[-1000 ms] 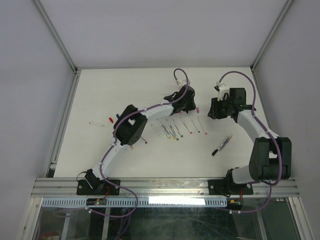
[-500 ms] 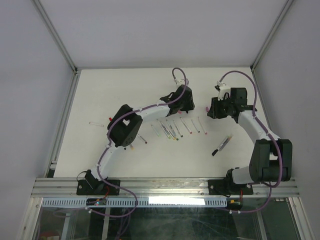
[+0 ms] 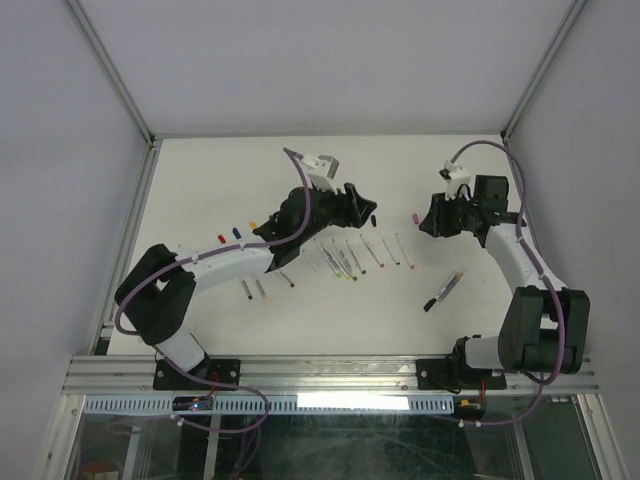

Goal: Open the pen caps
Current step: Pick up the pen from the center of the board.

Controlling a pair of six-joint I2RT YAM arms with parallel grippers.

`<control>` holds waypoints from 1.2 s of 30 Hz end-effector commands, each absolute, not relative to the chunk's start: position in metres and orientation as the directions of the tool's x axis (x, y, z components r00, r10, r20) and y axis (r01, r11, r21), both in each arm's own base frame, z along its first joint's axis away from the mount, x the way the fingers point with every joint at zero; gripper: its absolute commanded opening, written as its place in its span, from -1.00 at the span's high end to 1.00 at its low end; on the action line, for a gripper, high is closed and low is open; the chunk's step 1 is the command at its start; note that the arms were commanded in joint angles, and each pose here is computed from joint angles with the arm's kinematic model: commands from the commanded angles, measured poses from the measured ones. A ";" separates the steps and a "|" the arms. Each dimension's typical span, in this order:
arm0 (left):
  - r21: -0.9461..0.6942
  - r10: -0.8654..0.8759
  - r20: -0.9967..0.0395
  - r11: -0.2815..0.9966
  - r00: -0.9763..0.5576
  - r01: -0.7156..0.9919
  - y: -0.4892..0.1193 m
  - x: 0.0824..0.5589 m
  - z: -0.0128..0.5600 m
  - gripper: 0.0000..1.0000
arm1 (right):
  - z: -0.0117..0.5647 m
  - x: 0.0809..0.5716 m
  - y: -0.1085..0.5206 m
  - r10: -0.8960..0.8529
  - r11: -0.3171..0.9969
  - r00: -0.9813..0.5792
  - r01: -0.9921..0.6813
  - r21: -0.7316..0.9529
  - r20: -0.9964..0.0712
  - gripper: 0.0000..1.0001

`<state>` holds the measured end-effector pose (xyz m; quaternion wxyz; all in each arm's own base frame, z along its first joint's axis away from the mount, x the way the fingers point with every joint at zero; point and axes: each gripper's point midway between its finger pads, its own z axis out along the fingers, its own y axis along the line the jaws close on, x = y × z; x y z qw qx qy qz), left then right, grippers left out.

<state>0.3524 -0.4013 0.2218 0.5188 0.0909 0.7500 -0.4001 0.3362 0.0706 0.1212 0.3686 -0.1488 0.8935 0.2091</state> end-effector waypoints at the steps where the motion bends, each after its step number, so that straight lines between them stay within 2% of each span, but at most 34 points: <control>1: -0.433 -0.375 -0.894 0.577 -0.247 0.692 -0.377 0.322 0.273 -0.43 | 0.154 0.333 0.072 -0.126 0.819 -0.607 -0.510 0.263 -0.785 0.33; 7: -0.401 -0.446 -0.884 0.567 -0.141 0.720 -0.322 0.281 0.278 -0.97 | 0.178 0.314 0.077 -0.123 0.712 -0.540 -0.633 0.305 -0.833 0.33; 13: -0.361 -0.416 -0.899 0.524 -0.138 0.772 -0.298 0.242 0.268 -0.98 | 0.210 0.285 0.099 -0.158 0.538 -0.388 -0.805 0.250 -0.908 0.31; 16: -0.361 -0.400 -0.904 0.533 -0.148 0.765 -0.284 0.230 0.255 -0.98 | 0.219 0.257 0.115 -0.188 0.384 -0.247 -0.909 0.160 -0.951 0.03; 18: -0.365 -0.406 -0.902 0.539 -0.146 0.759 -0.273 0.223 0.250 -0.98 | 0.212 0.232 0.123 -0.246 0.255 -0.052 -0.967 -0.013 -0.968 -0.34; 20: -0.367 -0.413 -0.900 0.540 -0.142 0.757 -0.264 0.215 0.246 -0.98 | 0.196 0.213 0.123 -0.327 0.132 0.162 -0.968 -0.215 -0.931 -0.68; 22: -0.372 -0.423 -0.895 0.537 -0.139 0.757 -0.256 0.209 0.242 -0.98 | 0.181 0.203 0.120 -0.394 0.017 0.302 -0.942 -0.336 -0.868 -0.78; 26: -0.389 -0.445 -0.884 0.527 -0.145 0.756 -0.246 0.200 0.232 -0.98 | 0.152 0.190 0.106 -0.497 -0.200 0.425 -0.905 -0.376 -0.757 -0.78; 30: -0.404 -0.440 -0.882 0.530 -0.166 0.746 -0.243 0.197 0.220 -0.98 | 0.121 0.181 0.081 -0.587 -0.370 0.482 -0.874 -0.314 -0.651 -0.63; 36: -0.415 -0.439 -0.881 0.537 -0.176 0.734 -0.242 0.198 0.215 -0.98 | 0.092 0.185 0.057 -0.679 -0.431 0.492 -0.868 -0.246 -0.545 -0.51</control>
